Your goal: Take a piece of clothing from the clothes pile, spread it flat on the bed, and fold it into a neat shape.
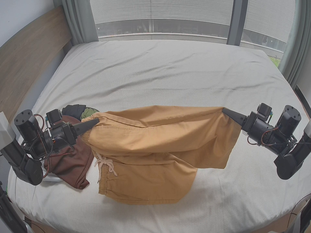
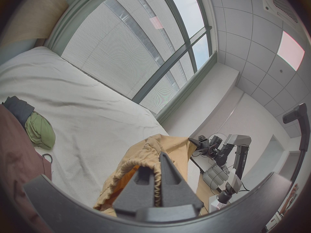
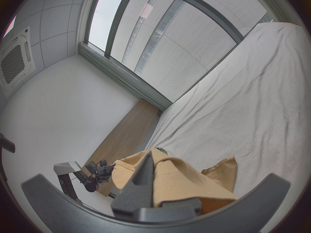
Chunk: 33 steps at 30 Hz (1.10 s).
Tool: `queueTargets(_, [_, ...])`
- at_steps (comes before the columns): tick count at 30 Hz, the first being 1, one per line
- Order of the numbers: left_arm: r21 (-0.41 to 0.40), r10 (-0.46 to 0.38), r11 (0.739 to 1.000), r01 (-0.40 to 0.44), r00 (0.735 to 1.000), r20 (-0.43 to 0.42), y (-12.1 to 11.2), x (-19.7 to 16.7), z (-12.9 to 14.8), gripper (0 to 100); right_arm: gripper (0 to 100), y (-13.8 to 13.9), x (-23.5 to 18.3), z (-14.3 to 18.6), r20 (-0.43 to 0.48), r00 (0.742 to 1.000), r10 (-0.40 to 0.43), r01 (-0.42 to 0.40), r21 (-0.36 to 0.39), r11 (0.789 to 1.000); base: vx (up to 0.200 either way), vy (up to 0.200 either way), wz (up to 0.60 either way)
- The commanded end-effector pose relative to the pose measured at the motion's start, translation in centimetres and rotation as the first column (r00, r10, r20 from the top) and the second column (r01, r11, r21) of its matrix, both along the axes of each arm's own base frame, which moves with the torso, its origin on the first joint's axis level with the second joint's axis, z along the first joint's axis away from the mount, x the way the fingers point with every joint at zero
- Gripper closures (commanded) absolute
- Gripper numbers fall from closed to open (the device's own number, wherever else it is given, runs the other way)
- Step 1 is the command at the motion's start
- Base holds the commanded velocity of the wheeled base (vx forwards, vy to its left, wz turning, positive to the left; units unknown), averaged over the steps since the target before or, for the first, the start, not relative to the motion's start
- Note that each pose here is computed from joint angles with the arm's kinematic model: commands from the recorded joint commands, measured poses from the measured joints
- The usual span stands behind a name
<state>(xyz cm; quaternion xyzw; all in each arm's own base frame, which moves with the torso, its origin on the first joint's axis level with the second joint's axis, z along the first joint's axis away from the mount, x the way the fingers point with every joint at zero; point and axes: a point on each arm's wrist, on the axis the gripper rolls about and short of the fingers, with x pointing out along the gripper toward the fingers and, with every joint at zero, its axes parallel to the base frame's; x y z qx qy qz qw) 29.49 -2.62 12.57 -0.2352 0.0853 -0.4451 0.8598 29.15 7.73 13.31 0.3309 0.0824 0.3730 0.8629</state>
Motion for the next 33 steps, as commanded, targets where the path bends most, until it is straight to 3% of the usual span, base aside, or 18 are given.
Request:
queueTargets(1, [-0.001,0.01,1.0,-0.01,1.0,-0.005,0.3,0.3,-0.2,100,100,-0.4,0.0,0.2,0.007,1.0,-0.003,0.003,0.0,1.0,0.0,0.0,0.0])
queueTargets(16, [-0.014,0.106,0.994,-0.106,0.994,-0.002,0.6,1.8,-0.5,100,100,-1.8,0.3,0.6,0.023,0.999,-0.034,0.034,0.001,0.999,0.0,0.0,0.0])
queueTargets(33, [-0.032,0.134,0.99,-0.134,0.991,-0.011,0.9,2.2,-0.4,100,100,-3.4,0.8,0.9,0.037,0.997,-0.066,0.066,0.001,0.998,0.0,0.0,0.0])
